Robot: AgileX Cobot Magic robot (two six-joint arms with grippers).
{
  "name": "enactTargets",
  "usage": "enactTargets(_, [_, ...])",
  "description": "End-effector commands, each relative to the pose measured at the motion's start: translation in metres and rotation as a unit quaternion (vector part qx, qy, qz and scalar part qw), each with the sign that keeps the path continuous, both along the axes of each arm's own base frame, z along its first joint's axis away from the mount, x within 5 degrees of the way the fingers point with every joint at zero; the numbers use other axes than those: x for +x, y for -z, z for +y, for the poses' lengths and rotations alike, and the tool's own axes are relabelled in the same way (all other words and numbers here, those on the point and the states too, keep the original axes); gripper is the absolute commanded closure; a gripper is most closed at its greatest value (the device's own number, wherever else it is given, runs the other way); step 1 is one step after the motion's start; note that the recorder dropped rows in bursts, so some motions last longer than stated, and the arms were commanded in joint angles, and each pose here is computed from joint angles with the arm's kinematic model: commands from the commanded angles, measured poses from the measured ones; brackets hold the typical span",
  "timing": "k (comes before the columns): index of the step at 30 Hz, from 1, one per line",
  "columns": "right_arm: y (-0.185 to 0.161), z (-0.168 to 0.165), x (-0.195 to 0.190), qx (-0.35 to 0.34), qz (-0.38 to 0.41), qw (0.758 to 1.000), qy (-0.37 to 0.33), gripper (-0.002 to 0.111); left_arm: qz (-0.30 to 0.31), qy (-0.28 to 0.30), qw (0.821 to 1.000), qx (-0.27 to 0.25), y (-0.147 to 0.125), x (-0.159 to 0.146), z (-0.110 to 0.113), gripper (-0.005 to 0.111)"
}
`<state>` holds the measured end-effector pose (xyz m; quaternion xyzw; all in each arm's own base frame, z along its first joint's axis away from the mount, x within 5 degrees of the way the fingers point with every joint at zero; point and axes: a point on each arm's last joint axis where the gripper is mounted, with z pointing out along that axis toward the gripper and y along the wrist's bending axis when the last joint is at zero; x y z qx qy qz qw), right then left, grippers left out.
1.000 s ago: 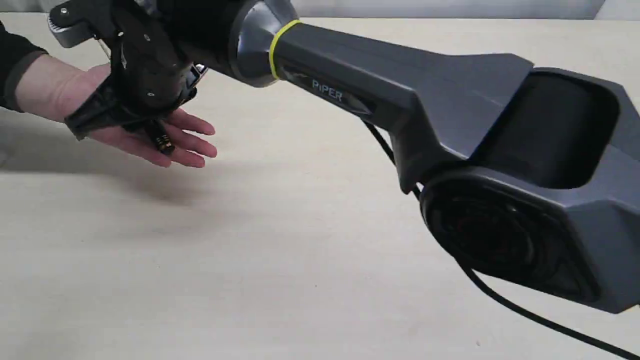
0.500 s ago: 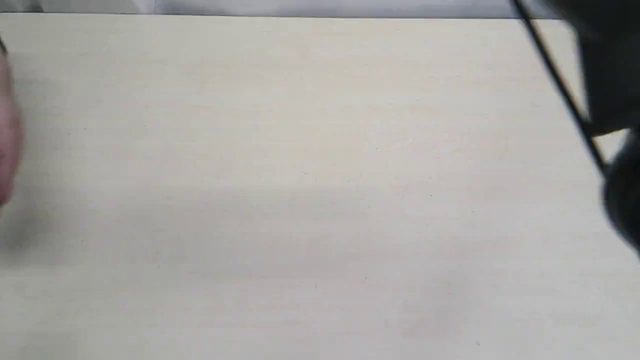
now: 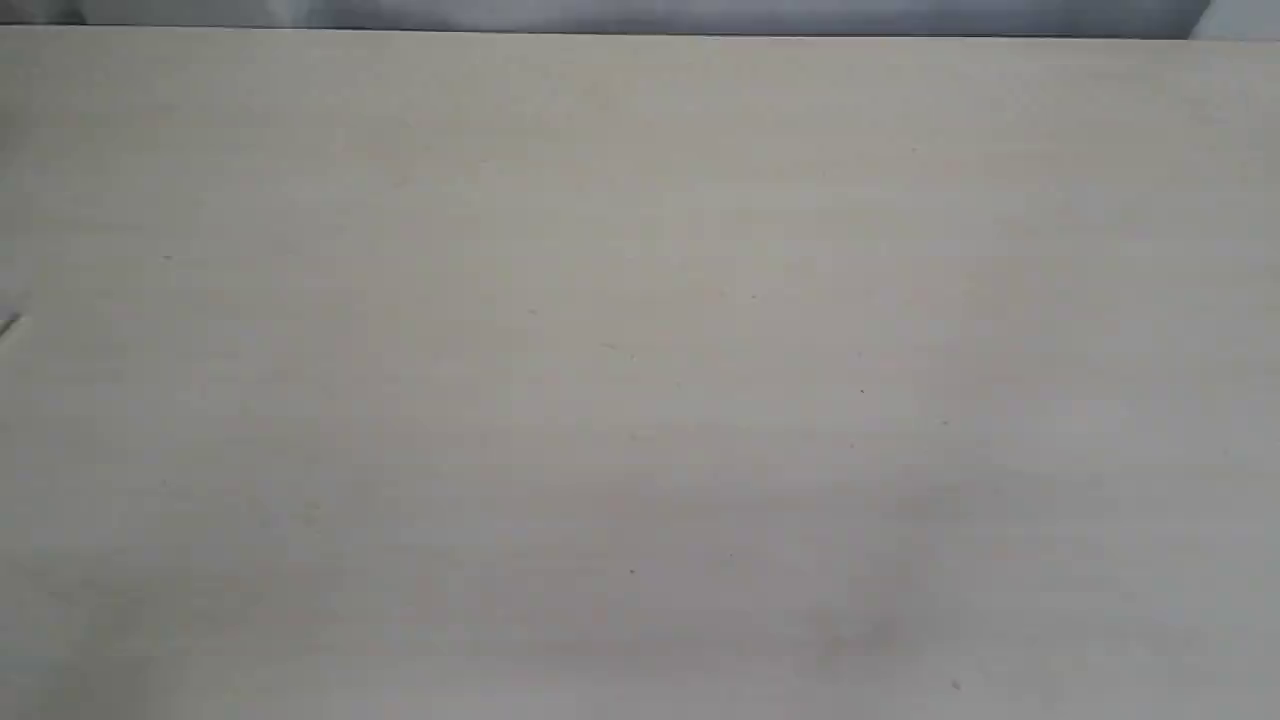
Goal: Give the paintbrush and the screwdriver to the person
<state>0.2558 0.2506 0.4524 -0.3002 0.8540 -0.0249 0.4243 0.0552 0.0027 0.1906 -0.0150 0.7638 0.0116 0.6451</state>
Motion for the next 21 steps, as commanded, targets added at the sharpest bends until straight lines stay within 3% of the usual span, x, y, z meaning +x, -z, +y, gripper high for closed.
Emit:
enactTargets(1, [0.022, -0.026, -0.009, -0.061, -0.002, 0.997, 0.048, 0.104, -0.004, 0.004, 1.0, -0.002, 0.0, 0.0, -0.001, 0.107])
enactTargets(3, [0.035, -0.039, -0.018, -0.062, 0.001, 0.997, 0.047, 0.104, -0.004, 0.004, 1.0, -0.002, 0.0, 0.0, -0.001, 0.107])
enactTargets(12, [0.083, -0.096, -0.084, 0.116, -0.065, 0.991, -0.022, 0.104, -0.004, 0.004, 1.0, -0.002, 0.0, 0.0, -0.001, 0.107])
enactTargets(21, [0.131, -0.163, -0.143, 0.159, -0.098, 0.982, -0.037, 0.104, -0.002, 0.004, 1.0, -0.003, 0.0, 0.0, -0.001, 0.107])
